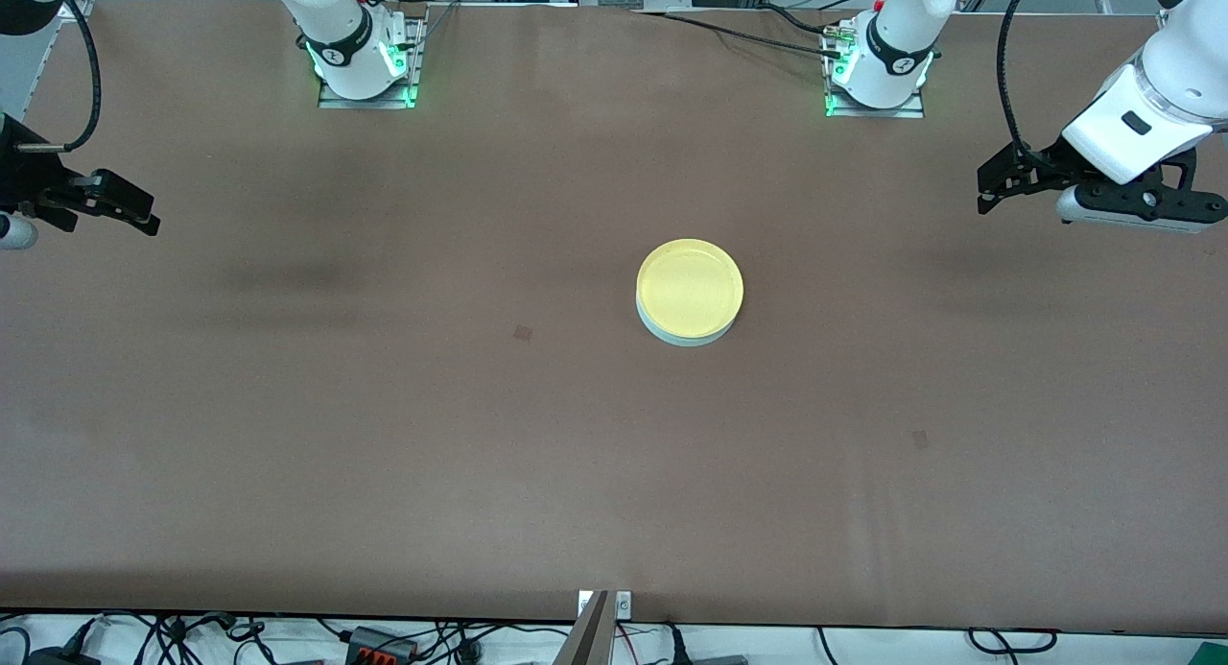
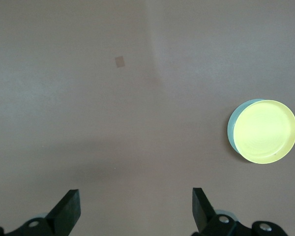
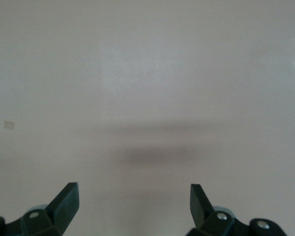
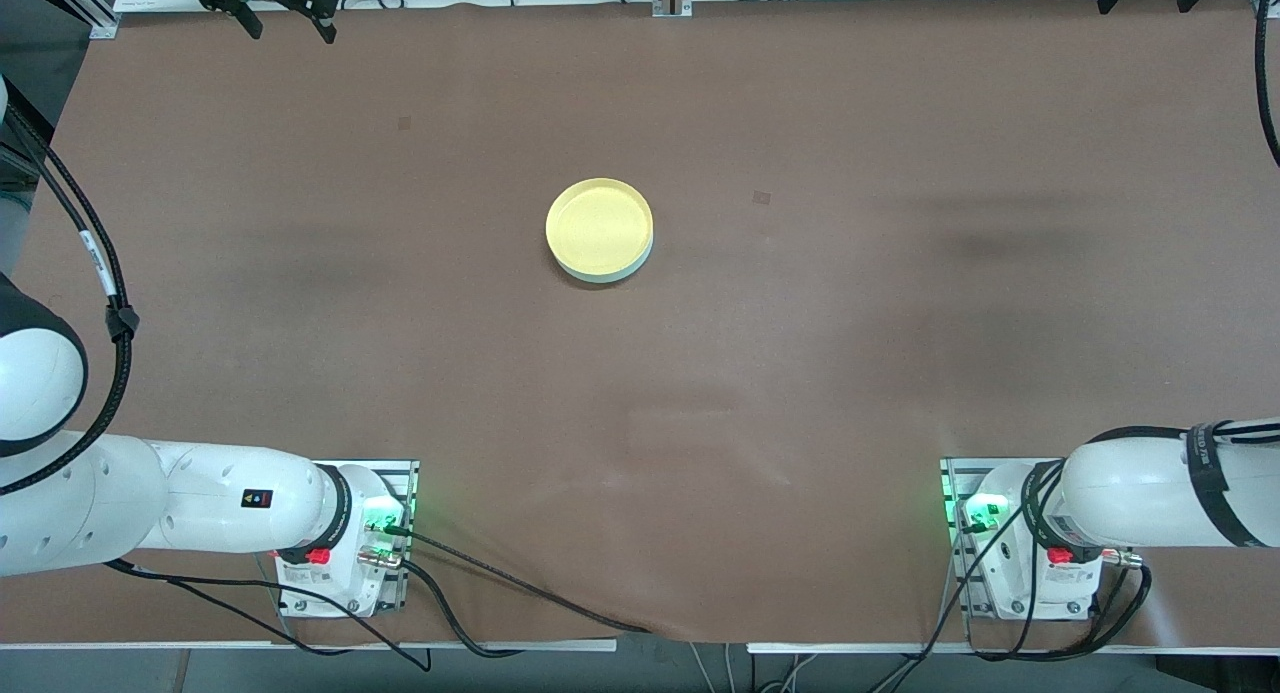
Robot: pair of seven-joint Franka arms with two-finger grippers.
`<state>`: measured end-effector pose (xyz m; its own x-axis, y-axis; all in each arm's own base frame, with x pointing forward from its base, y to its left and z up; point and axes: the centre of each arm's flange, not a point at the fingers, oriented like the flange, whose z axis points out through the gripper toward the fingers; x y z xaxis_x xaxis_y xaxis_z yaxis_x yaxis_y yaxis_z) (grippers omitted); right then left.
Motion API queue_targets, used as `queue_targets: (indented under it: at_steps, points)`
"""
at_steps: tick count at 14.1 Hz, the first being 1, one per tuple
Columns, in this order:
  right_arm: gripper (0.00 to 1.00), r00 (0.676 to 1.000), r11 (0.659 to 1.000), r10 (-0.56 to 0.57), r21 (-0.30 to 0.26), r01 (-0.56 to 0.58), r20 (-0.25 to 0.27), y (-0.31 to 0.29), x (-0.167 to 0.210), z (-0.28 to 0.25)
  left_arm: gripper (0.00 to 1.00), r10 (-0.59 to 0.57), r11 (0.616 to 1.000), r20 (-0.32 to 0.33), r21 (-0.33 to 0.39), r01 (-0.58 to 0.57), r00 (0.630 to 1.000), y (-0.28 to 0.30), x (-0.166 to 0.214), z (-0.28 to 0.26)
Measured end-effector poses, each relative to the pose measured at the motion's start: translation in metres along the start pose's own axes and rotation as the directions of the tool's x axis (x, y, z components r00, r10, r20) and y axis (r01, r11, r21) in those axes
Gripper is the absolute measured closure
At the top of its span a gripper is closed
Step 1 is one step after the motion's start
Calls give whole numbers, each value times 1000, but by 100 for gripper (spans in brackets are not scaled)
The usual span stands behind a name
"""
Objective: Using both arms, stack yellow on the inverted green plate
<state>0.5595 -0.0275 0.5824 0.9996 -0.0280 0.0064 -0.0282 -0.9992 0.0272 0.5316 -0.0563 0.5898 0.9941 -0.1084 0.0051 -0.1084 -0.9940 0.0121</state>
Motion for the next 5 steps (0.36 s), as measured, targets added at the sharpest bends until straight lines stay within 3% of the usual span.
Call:
queue_targets:
  at_steps: [5]
  points:
    - [0,1000,1000,0,0,0,0,0,0,0,0,10,1000,9,0,-10,1000,5,-1,0]
